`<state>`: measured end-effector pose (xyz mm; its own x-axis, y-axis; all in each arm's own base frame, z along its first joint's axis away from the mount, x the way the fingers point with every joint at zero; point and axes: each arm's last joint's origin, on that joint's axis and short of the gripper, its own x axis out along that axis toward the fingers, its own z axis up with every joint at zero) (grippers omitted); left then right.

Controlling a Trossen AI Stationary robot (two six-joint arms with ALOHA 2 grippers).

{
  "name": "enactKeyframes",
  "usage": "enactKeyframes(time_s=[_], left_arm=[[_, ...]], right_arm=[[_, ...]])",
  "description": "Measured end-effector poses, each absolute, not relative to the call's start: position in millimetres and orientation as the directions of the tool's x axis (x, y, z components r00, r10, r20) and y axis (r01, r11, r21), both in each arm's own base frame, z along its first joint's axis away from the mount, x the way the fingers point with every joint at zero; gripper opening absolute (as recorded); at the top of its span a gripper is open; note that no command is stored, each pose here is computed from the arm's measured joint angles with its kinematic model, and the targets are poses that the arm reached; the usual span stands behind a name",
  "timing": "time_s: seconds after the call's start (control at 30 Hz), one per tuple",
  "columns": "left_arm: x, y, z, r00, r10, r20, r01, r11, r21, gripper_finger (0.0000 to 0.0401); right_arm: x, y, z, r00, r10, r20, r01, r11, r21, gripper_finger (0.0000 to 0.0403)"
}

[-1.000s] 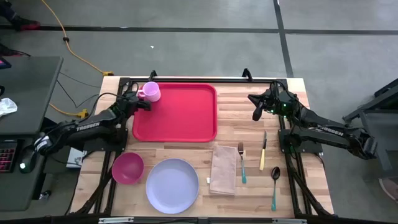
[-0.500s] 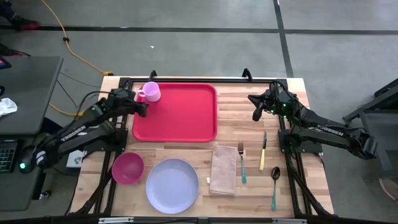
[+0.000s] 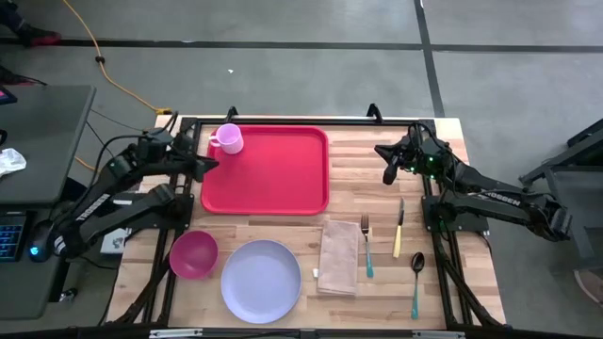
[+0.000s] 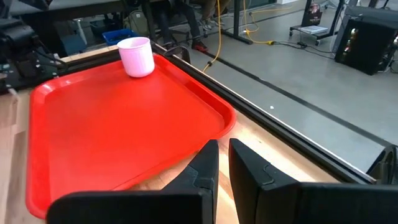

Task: Set up tray
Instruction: Put the blue plate to the bottom right of the pink mug on the red tray

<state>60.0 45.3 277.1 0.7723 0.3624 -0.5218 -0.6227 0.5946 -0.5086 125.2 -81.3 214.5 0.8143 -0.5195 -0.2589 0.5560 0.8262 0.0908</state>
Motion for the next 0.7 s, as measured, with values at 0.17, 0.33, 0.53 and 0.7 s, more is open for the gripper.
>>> enactKeyframes(time_s=[0.17, 0.33, 0.53, 0.7], left_arm=[[53.2, 38.0, 280.5, 0.754, 0.313, -0.578, -0.634, 0.579, -0.513, 0.0161], [44.3, 29.8, 280.3, 0.750, 0.308, -0.585, -0.633, 0.590, -0.501, 0.0161], [26.4, 13.4, 280.3, 0.785, 0.347, -0.513, -0.606, 0.602, -0.520, 0.0161], [8.4, -3.0, 277.2, 0.818, 0.382, -0.431, -0.574, 0.604, -0.554, 0.0161]], right_arm=[[125.3, -81.2, 214.5, 0.817, -0.515, -0.259, 0.562, 0.812, 0.160, 0.0016], [125.7, -80.5, 214.5, 0.833, -0.489, -0.258, 0.544, 0.808, 0.227, 0.0016], [126.6, -79.1, 214.9, 0.859, -0.444, -0.254, 0.501, 0.830, 0.243, 0.0016], [127.0, -79.2, 216.2, 0.865, -0.442, -0.240, 0.494, 0.833, 0.248, 0.0016]])
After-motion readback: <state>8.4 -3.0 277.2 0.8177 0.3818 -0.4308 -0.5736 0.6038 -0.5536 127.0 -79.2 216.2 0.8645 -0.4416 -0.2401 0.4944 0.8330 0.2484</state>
